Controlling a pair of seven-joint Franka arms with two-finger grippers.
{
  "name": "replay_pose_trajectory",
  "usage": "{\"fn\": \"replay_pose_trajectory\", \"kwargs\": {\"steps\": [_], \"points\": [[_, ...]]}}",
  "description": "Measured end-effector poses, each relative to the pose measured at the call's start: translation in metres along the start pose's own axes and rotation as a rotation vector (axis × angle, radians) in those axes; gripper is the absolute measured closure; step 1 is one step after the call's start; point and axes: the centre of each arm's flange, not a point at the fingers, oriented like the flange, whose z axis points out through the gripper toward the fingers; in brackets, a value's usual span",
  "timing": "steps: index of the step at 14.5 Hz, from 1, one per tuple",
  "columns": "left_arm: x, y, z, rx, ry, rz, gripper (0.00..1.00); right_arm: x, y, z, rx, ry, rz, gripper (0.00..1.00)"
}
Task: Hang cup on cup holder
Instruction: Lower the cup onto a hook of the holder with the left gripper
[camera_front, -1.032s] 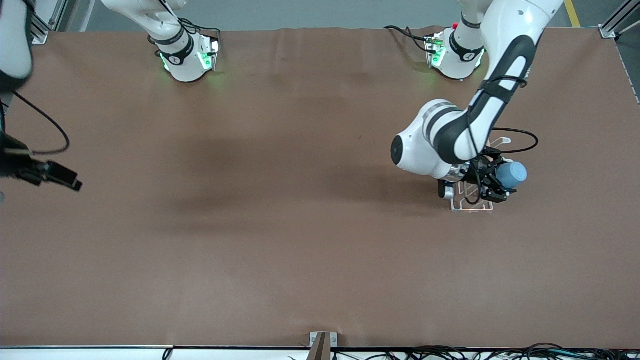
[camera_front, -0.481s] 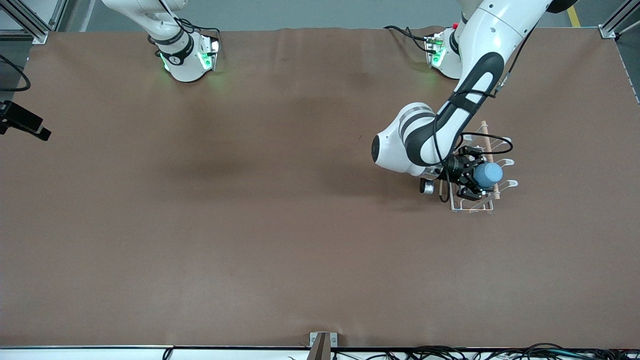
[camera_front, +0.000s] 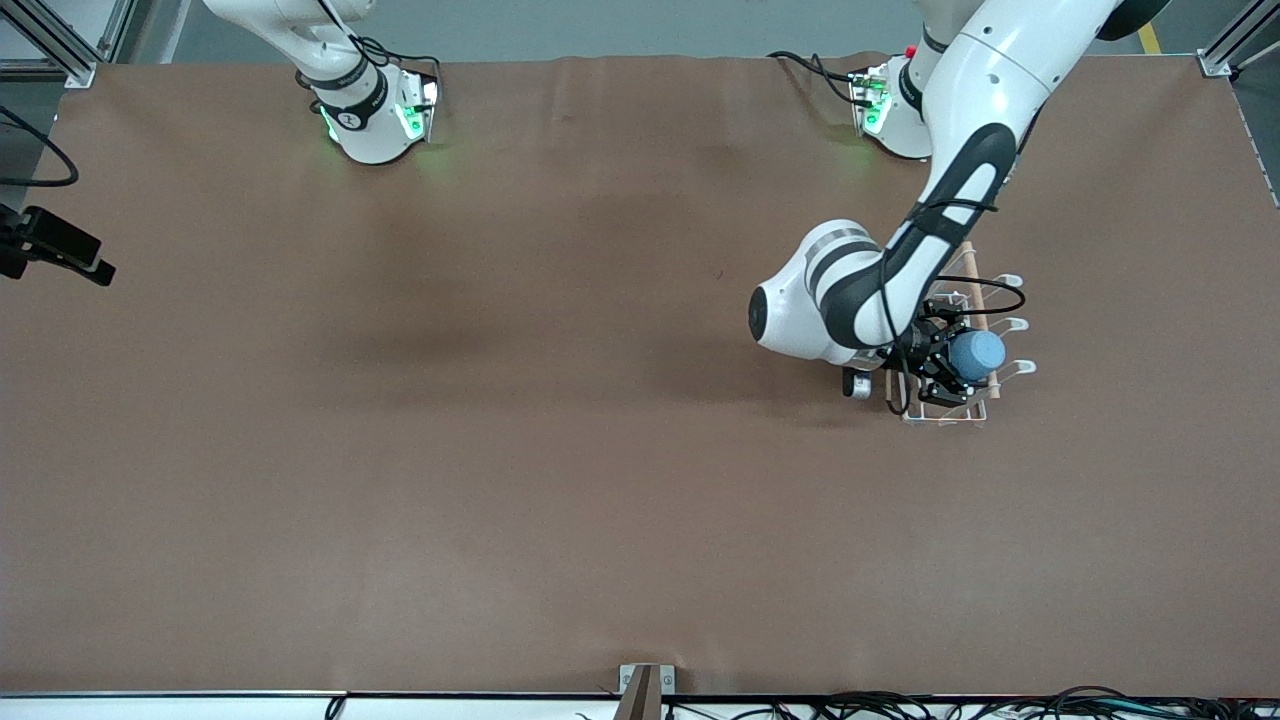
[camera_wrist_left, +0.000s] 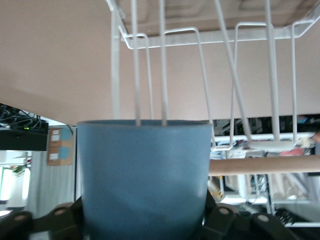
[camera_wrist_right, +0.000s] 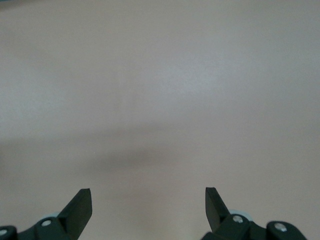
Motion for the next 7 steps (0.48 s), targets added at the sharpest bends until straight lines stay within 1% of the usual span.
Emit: {"fn": "replay_pose_trajectory", "kwargs": {"steps": [2, 3, 4, 5, 6, 7], "points": [[-0.021, -0.018, -0.004, -0.013, 0.028, -0.09, 0.13, 0.001, 0.0, 0.0, -0.001, 0.005, -0.002, 0.0], [-0.035, -0.027, -0.006, -0.037, 0.052, -0.174, 0.1, 0.001, 0.0, 0.001, -0.002, 0.004, -0.002, 0.0], [-0.049, -0.034, -0.007, -0.077, 0.087, -0.263, 0.1, 0.001, 0.0, 0.001, -0.003, 0.004, -0.002, 0.0], [-0.064, -0.039, -0.009, -0.115, 0.12, -0.343, 0.04, 0.001, 0.0, 0.001, -0.003, 0.004, -0.002, 0.0], [-0.082, -0.043, -0.014, -0.153, 0.159, -0.42, 0.0, 0.001, 0.0, 0.001, -0.004, 0.004, -0.002, 0.0], [-0.102, -0.046, -0.02, -0.189, 0.214, -0.491, 0.0, 0.001, 0.001, 0.001, -0.004, 0.003, -0.002, 0.0]]}}
